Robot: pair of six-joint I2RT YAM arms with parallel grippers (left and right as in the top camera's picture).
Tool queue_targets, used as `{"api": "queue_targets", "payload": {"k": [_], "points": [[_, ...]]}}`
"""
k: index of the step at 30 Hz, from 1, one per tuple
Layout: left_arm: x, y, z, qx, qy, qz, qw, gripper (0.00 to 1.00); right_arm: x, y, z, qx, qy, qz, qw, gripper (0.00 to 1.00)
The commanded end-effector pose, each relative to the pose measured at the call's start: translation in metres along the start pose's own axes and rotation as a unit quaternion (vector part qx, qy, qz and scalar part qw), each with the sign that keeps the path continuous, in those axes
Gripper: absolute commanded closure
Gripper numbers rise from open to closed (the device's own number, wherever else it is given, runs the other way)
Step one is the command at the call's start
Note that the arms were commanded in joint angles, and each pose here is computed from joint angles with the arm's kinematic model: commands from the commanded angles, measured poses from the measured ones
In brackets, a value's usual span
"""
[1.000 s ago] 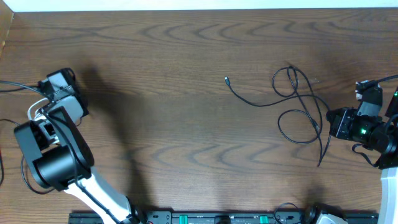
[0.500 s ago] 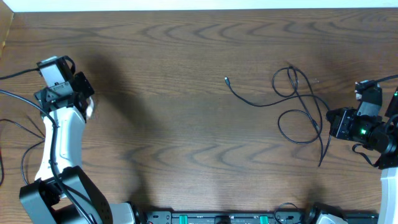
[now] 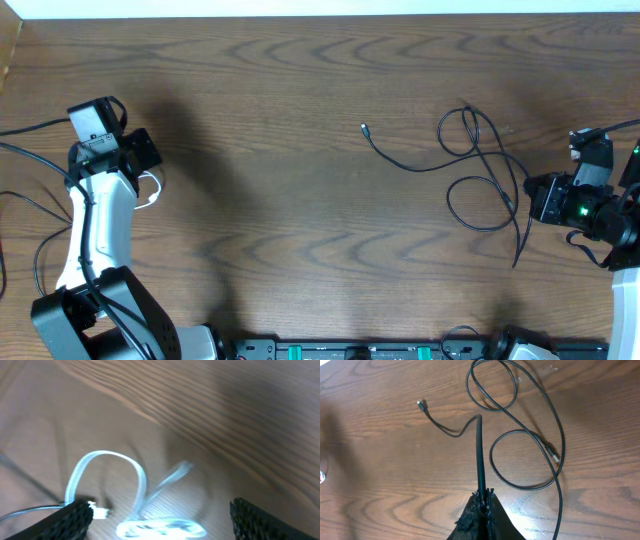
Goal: Untangle cables
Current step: 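Carry the white cable to the far left with the left gripper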
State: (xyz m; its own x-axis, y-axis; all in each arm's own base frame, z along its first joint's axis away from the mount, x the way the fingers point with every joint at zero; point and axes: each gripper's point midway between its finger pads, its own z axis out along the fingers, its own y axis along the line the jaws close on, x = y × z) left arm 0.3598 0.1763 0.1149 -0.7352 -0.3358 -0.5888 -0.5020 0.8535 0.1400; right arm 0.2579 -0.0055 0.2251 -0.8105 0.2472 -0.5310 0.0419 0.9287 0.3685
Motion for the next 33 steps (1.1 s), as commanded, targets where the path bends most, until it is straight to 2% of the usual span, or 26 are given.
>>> {"api": "queue_targets", "payload": {"k": [1,4,8,9,13,19,27,33], "points": [[0.007,-0.065,-0.009,0.151,0.001,0.09,0.984,0.16,-0.005,0.005,-0.003,-0.012,-0.008,-0.011,1.0,0.99],[0.008,-0.102,-0.021,0.207,-0.019,0.168,0.964,0.16,-0.004,0.005,-0.003,-0.012,-0.007,-0.011,1.0,0.99],[0.022,-0.146,-0.036,0.24,-0.032,0.26,0.935,0.14,-0.004,0.005,-0.003,-0.012,-0.006,-0.01,1.0,0.99],[0.029,-0.155,-0.038,0.247,-0.024,0.273,0.929,0.1,-0.004,0.006,-0.003,-0.013,-0.006,-0.01,1.0,0.99],[0.057,-0.173,-0.028,0.258,0.015,0.297,0.919,0.09,-0.004,0.006,-0.003,-0.014,-0.007,-0.011,1.0,0.99],[0.103,-0.169,0.014,0.24,0.105,0.309,0.914,0.08,-0.004,0.006,-0.003,-0.013,-0.006,-0.01,1.0,0.99],[0.146,-0.15,0.008,0.234,0.203,0.316,0.897,0.08,-0.005,0.006,-0.003,-0.013,-0.009,-0.012,1.0,0.99],[0.15,-0.108,0.015,0.129,0.233,0.345,0.9,0.08,-0.007,0.006,-0.003,-0.013,-0.013,-0.014,1.0,0.99]]}}
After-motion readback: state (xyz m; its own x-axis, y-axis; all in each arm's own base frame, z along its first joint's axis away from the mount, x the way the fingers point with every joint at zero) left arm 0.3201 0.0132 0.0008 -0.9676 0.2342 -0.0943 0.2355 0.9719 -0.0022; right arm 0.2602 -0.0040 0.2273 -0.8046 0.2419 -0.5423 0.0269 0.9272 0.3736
